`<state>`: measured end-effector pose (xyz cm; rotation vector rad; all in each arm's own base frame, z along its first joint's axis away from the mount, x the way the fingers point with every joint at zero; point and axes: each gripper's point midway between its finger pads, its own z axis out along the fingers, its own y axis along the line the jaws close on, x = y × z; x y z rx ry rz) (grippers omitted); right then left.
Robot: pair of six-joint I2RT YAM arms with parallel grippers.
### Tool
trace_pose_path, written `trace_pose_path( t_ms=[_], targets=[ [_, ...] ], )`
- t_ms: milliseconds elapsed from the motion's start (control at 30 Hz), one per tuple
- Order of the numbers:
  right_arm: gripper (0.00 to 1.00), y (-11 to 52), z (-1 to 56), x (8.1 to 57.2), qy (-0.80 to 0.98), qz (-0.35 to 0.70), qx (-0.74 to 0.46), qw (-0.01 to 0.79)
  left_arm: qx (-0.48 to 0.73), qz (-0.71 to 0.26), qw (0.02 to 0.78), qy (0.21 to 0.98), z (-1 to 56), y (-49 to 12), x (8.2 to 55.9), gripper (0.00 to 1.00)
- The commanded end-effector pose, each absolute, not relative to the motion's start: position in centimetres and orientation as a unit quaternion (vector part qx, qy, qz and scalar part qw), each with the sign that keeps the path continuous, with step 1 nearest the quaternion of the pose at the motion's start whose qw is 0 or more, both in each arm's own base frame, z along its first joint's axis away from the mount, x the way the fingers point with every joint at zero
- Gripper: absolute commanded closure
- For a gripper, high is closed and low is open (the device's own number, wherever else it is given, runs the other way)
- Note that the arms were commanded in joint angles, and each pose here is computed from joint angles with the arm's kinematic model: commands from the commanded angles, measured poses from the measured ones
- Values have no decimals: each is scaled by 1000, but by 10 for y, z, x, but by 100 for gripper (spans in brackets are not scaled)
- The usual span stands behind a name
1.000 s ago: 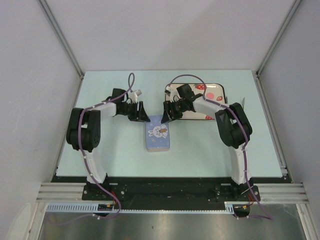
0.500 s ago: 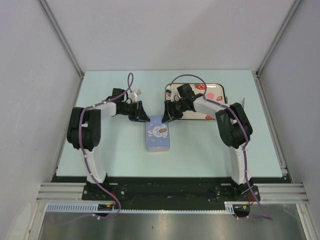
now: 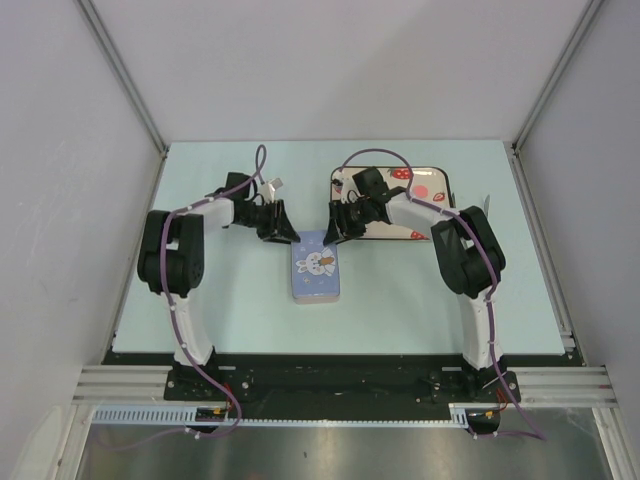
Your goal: Pack the cookies
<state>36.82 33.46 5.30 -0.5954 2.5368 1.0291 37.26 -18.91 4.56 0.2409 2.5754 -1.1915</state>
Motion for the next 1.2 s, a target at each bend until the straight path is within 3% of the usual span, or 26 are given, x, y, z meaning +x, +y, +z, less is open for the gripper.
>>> trace_pose_path(
  t_ms=[0, 167, 567, 767, 1167],
  targets=[
    [88, 338, -1, 329, 915, 301, -240, 117, 72, -286, 130, 947, -20, -161, 376, 90],
    [89, 339, -2, 315, 918, 300, -241, 100, 77, -277, 134, 948, -14, -160, 383, 91],
    [87, 344, 2, 294, 914, 311, -246, 81, 97, -270, 144, 947, -5, -158, 391, 77],
    [86, 341, 7, 297, 914, 309, -245, 90, 106, -272, 152, 945, 1, -158, 390, 66],
    [56, 325, 41, 327, 912, 293, -241, 157, 121, -286, 186, 932, 32, -162, 389, 46]
  ],
)
